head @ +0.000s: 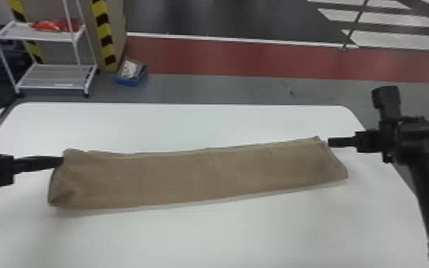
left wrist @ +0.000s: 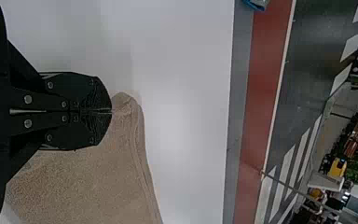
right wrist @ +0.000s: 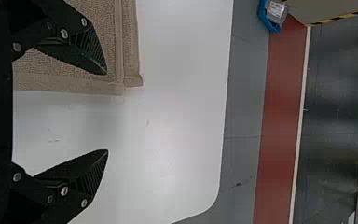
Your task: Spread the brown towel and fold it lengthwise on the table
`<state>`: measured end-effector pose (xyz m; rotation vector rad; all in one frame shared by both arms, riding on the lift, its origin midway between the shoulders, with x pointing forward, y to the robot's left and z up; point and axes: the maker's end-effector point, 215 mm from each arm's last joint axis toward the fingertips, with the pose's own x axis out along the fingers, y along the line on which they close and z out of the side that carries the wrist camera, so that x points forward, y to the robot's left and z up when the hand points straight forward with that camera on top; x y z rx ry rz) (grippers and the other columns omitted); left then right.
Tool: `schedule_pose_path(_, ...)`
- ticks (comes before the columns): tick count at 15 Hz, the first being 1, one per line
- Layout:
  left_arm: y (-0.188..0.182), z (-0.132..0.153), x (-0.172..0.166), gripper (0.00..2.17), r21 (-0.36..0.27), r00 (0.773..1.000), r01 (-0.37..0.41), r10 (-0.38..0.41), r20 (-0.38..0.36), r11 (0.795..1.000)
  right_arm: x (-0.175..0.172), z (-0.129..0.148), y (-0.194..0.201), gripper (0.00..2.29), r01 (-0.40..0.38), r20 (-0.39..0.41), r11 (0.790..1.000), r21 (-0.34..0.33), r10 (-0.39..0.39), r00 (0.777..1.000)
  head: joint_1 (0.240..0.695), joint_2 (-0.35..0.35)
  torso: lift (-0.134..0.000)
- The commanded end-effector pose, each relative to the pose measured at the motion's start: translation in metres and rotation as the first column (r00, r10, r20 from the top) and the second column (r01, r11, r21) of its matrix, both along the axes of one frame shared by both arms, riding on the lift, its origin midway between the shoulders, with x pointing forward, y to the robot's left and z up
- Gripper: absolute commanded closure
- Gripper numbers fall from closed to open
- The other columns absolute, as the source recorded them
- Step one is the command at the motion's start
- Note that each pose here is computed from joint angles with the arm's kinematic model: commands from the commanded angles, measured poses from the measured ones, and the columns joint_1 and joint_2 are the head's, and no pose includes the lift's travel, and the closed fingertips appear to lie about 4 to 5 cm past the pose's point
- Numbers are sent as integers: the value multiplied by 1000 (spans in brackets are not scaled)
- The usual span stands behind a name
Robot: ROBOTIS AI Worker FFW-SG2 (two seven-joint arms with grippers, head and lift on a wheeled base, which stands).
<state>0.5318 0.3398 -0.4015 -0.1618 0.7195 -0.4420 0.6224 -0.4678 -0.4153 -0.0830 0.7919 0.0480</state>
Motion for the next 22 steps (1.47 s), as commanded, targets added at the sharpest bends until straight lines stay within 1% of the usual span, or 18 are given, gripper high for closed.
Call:
schedule_pose_path(1,0,-1,-1,1507,-2,1000,4,-4,1,1000,4,-13,5,407,-13,-1,999,-37,13,1000,695,-121,-124)
schedule_pose_path(3,-2,-2,-1,1511,-1,1000,9,-9,1,1000,10,-18,16,407,-34,13,998,-49,35,999,695,-119,-124)
schedule_pose_path(6,-4,-1,-1,1511,-3,1000,15,-15,3,1000,14,-29,20,410,-53,-8,995,-80,53,999,695,-109,-124)
schedule_pose_path(8,-3,0,-1,1511,2,1000,19,-19,12,1000,15,-33,22,586,-61,-12,994,-94,60,998,695,-107,-124)
schedule_pose_path(12,-2,-1,-2,1511,3,1000,20,-20,8,1000,15,-33,22,589,-66,-19,991,-113,64,998,695,-102,-124)
schedule_pose_path(13,-3,-2,-2,1511,3,1000,21,-21,8,1000,15,-34,23,599,-66,-20,991,-115,64,998,695,-102,-124)
schedule_pose_path(14,-4,-2,-3,1511,3,1000,24,-24,7,1000,16,-35,25,741,-67,-18,991,-115,65,998,695,-102,-124)
schedule_pose_path(16,-3,-3,-4,1511,2,1000,26,-26,4,1000,16,-35,25,778,-67,-18,991,-115,65,998,695,-101,-124)
schedule_pose_path(17,-3,-5,-6,1511,3,1000,25,-25,1,1000,16,-34,24,856,-66,-18,991,-118,65,998,695,-100,-124)
schedule_pose_path(20,-3,-6,-7,1511,5,1000,28,-28,2,1000,16,-33,24,856,-64,-16,992,-113,62,998,695,-100,-124)
schedule_pose_path(22,0,-4,-5,1511,7,1000,24,-24,8,1000,19,-27,24,856,-59,1,993,-102,60,998,695,-100,-124)
